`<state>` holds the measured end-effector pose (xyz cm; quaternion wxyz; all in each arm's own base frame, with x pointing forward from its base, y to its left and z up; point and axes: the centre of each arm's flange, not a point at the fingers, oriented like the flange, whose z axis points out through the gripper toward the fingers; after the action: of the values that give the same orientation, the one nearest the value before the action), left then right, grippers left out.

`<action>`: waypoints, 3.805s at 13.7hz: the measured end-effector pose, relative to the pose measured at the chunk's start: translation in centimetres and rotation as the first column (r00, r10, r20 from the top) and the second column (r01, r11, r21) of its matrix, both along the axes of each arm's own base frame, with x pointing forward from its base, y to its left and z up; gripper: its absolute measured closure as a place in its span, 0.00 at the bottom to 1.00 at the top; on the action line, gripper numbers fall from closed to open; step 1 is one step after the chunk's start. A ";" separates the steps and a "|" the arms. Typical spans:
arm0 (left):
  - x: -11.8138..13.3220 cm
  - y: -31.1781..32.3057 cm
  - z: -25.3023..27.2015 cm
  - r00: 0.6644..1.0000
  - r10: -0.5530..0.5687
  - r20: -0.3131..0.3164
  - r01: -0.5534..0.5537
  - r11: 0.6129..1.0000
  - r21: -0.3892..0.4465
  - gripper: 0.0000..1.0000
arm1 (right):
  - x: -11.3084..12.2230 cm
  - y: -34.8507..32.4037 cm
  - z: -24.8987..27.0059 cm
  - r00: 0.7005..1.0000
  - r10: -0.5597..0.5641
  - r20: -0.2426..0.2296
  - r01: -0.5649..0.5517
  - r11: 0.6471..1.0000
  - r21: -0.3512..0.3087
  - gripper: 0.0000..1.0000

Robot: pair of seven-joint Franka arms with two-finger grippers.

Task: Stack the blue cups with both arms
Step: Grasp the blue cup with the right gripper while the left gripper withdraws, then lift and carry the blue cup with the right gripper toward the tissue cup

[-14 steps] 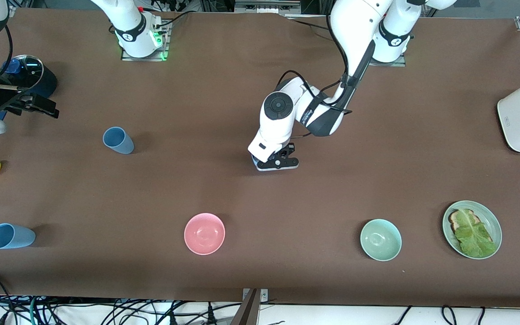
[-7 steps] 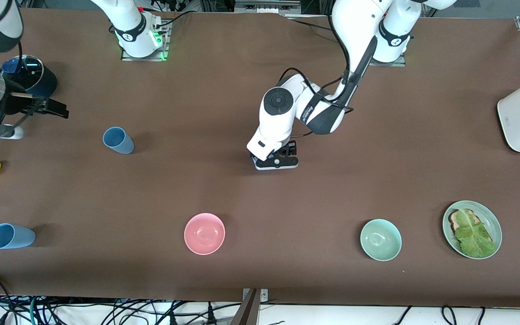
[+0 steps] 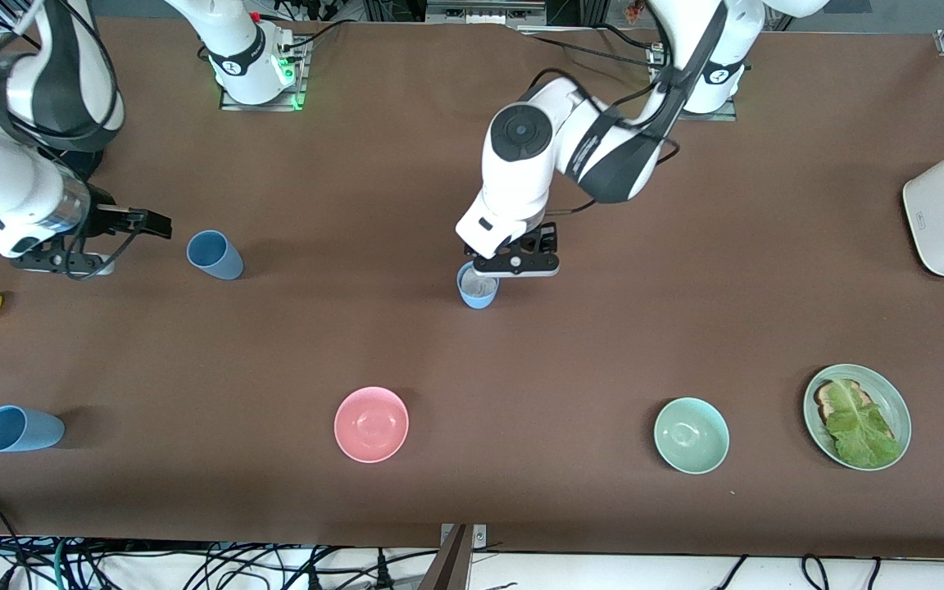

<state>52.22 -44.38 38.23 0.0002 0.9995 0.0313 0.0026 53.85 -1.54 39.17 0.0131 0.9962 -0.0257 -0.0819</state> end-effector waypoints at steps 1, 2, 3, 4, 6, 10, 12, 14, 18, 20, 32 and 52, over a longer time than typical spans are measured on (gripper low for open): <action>0.3 1.5 2.4 1.000 0.020 -0.002 -0.020 1.000 0.002 0.00 | -0.4 0.0 -1.7 1.000 0.003 0.027 -0.003 1.000 0.000 0.00; 0.8 3.3 4.9 0.999 0.043 -0.005 -0.043 0.999 0.004 0.00 | -0.9 0.1 -3.3 0.999 0.005 0.052 -0.005 1.000 0.000 0.00; 1.1 5.3 7.3 0.998 0.062 -0.011 -0.062 0.998 0.008 0.00 | -1.5 0.1 -4.8 0.997 0.007 0.071 -0.007 1.000 0.001 0.00; 1.3 7.0 9.6 0.997 0.078 -0.011 -0.078 0.997 0.016 0.00 | -2.0 0.1 -6.0 0.997 0.008 0.081 -0.008 1.000 0.001 0.00; 2.5 11.2 14.2 0.992 0.125 0.028 -0.126 0.991 0.037 0.00 | -3.1 0.2 -7.9 0.997 0.011 0.077 -0.011 1.000 0.001 0.00; 5.5 21.7 20.2 0.957 0.277 0.080 -0.279 0.960 0.005 0.00 | -3.7 0.2 -10.1 0.998 0.013 0.065 -0.013 1.000 -0.001 0.00; 6.1 26.0 21.4 0.937 0.340 0.083 -0.342 0.940 0.002 0.00 | -3.8 0.3 -12.0 0.999 0.015 0.042 -0.014 1.000 -0.003 0.06; 6.5 29.5 21.9 0.917 0.392 0.068 -0.394 0.919 0.012 0.00 | -4.0 0.2 -13.4 1.000 0.019 0.021 -0.019 1.000 -0.007 0.30; 7.7 36.5 21.6 0.954 0.296 0.052 -0.298 0.954 0.033 0.00 | -3.9 0.2 -13.8 0.999 0.039 0.019 -0.039 0.999 -0.022 0.74; 8.1 40.2 21.6 0.981 0.186 0.045 -0.188 0.981 0.043 0.00 | -3.7 0.2 -13.5 0.999 0.041 0.027 -0.041 0.999 -0.023 0.95; 7.6 47.0 21.3 1.000 -0.014 -0.011 0.014 0.999 0.048 0.00 | 1.0 4.8 6.6 0.995 0.101 -0.016 -0.101 0.995 -0.025 0.95; 4.7 46.0 22.9 1.000 -0.018 -0.023 0.017 0.999 -0.034 0.00 | -3.9 43.8 5.6 0.944 -0.329 0.015 0.325 0.937 0.126 0.95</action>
<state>56.88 1.66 61.10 0.0168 0.9996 0.0226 -0.0096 49.94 42.27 44.73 -0.0620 0.9783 -0.1861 -0.0664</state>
